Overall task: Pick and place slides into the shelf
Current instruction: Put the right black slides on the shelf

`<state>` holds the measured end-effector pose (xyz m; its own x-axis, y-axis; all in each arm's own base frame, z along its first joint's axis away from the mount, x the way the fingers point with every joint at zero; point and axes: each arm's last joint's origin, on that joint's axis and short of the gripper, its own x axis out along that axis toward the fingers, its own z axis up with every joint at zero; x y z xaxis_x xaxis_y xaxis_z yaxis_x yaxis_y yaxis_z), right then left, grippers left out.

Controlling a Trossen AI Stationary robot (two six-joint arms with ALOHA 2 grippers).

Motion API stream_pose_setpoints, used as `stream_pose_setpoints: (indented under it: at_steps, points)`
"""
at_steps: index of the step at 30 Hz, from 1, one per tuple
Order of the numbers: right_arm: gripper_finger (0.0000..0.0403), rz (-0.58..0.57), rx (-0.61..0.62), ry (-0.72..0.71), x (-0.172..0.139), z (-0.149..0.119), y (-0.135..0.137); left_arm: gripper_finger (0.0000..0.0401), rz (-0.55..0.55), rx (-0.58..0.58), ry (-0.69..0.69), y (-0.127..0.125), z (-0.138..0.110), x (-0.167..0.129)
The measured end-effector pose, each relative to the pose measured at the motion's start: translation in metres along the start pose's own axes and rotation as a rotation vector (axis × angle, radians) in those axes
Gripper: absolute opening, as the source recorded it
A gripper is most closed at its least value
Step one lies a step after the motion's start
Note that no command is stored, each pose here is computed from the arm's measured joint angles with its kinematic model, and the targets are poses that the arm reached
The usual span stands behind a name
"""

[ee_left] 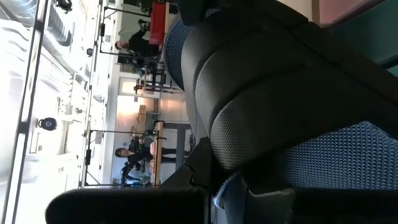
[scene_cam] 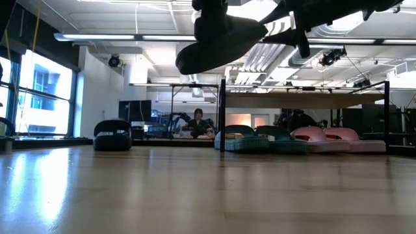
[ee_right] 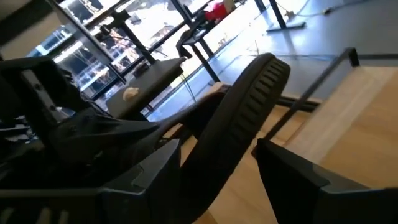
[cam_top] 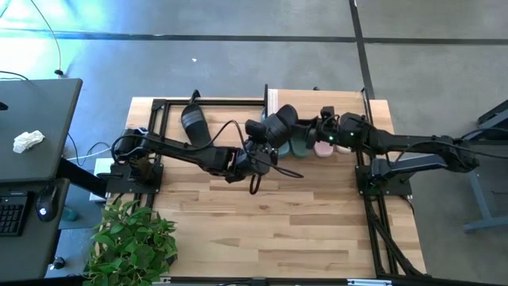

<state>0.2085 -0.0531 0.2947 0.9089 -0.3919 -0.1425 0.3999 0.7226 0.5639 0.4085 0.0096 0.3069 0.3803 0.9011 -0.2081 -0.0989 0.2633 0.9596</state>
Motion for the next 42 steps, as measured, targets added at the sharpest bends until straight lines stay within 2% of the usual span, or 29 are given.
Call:
stream_pose_setpoints:
  at_steps: [8, 12, 22, 25, 27, 31, 42]
  points:
    - [0.0194, 0.045, 0.153, -0.015, 0.001, 0.008, -0.004, 0.0, -0.013, -0.003, -0.016, -0.003, 0.002, 0.001]
    - [0.0169, 0.035, 0.212, 0.003, 0.003, 0.009, -0.01, 0.0, -0.014, 0.024, -0.012, -0.007, 0.003, 0.004]
    - [0.0054, 0.005, 0.192, 0.015, 0.007, 0.007, -0.014, 0.0, 0.009, 0.081, 0.021, -0.02, 0.008, 0.01]
    - [0.0032, -0.004, 0.141, 0.011, 0.009, 0.006, -0.015, 0.0001, 0.009, 0.08, 0.02, -0.02, 0.008, 0.01]
    - [0.0032, -0.017, 0.109, 0.011, 0.011, 0.005, -0.016, 0.0009, 0.007, 0.084, 0.019, -0.02, 0.008, 0.01]
    - [0.0031, -0.031, 0.061, 0.012, 0.011, 0.006, -0.018, 0.0051, -0.01, 0.15, 0.008, -0.022, 0.008, 0.009]
    - [0.003, -0.06, 0.018, 0.013, 0.011, 0.014, -0.032, 0.0228, 0.019, 0.16, 0.04, -0.017, 0.006, 0.004]
